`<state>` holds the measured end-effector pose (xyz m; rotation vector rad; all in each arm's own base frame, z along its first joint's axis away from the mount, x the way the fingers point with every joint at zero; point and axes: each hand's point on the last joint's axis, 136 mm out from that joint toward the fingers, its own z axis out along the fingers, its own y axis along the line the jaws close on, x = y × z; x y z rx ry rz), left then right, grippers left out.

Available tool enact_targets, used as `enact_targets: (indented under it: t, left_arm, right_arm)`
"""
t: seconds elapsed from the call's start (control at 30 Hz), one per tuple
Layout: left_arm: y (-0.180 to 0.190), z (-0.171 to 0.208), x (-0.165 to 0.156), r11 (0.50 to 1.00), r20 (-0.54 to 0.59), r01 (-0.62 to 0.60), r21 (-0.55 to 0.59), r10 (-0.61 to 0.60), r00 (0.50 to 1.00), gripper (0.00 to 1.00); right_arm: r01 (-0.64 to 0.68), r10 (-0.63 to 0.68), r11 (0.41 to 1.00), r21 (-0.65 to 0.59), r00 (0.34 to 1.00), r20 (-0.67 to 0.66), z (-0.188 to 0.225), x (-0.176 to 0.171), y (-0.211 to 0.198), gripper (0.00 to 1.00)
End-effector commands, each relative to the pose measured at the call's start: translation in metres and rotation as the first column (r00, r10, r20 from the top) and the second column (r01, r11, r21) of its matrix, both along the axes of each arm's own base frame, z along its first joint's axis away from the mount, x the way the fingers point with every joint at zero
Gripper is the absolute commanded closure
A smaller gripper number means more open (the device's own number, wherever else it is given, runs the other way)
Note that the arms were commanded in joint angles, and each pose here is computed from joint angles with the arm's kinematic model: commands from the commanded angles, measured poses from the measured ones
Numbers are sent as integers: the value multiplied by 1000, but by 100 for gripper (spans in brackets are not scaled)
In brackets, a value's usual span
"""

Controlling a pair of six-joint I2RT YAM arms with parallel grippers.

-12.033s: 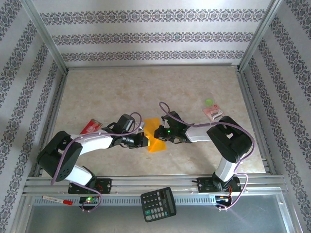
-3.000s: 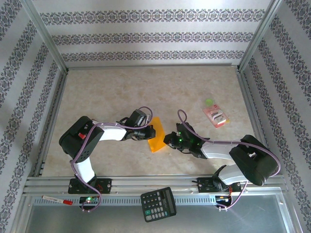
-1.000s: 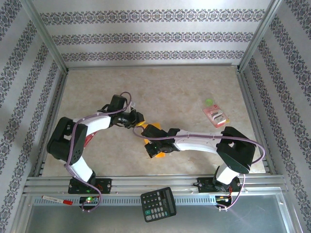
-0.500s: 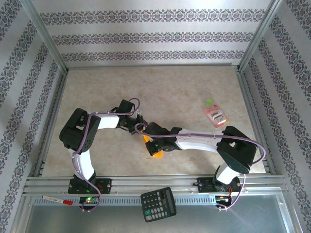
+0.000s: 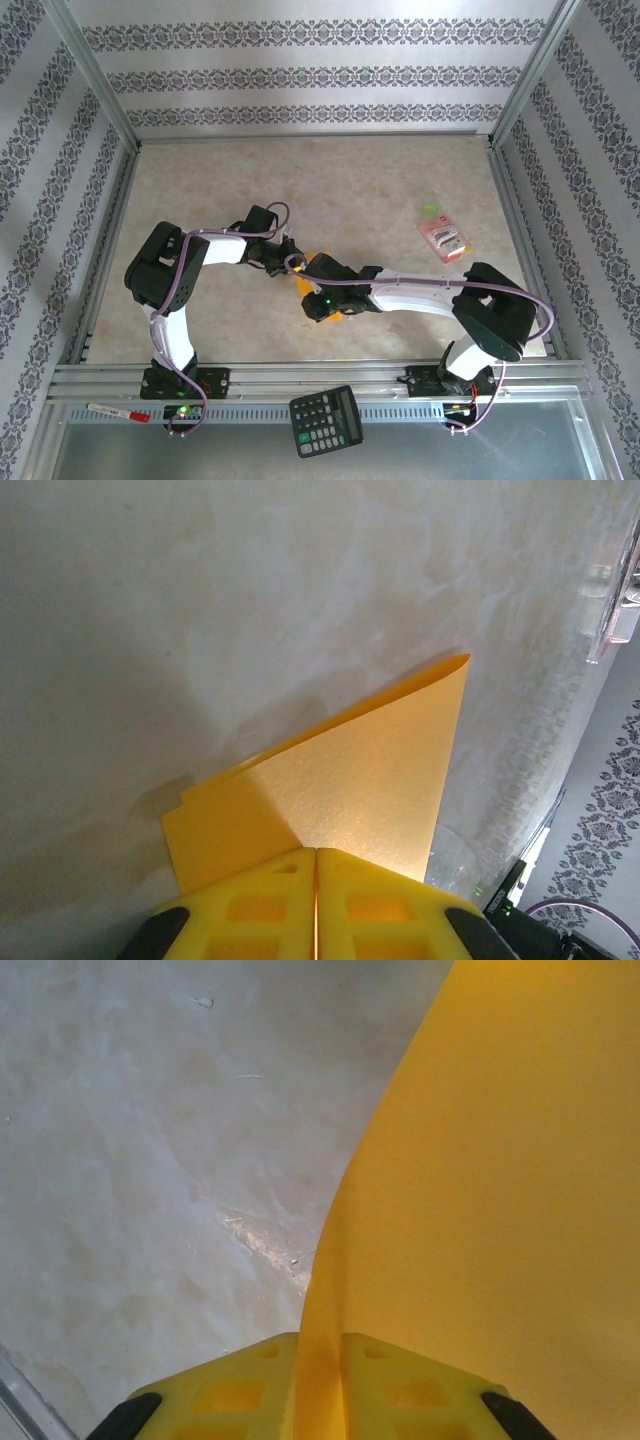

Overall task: Fold a paper plane with a square sheet of paper (pick it up from the middle)
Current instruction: Third fold the triangle at the center of the table.

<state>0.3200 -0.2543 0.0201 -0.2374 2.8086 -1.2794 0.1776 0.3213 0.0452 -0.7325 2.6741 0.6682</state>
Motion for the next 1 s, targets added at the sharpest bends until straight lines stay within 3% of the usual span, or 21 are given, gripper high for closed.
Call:
enact_targets:
  t: [0.0, 0.13, 0.47, 0.97]
  left_arm:
    - [1, -10, 0, 999, -9, 12, 29, -12, 1000, 91]
    - [2, -11, 0, 999, -9, 14, 30, -14, 1000, 92]
    - [2, -14, -2, 999, -14, 28, 40, -27, 1000, 92]
    - [4, -17, -1, 996, -13, 56, 69, -55, 998, 92]
  right_arm:
    - [13, -13, 999, 36, 1000, 15, 9, 3, -2, 81]
    - [8, -9, 999, 36, 1000, 19, 9, 5, -4, 81]
    - [14, -14, 998, 61, 1000, 0, 8, 21, -4, 98]
    - [65, -52, 990, 128, 994, -100, 2, 48, -16, 96]
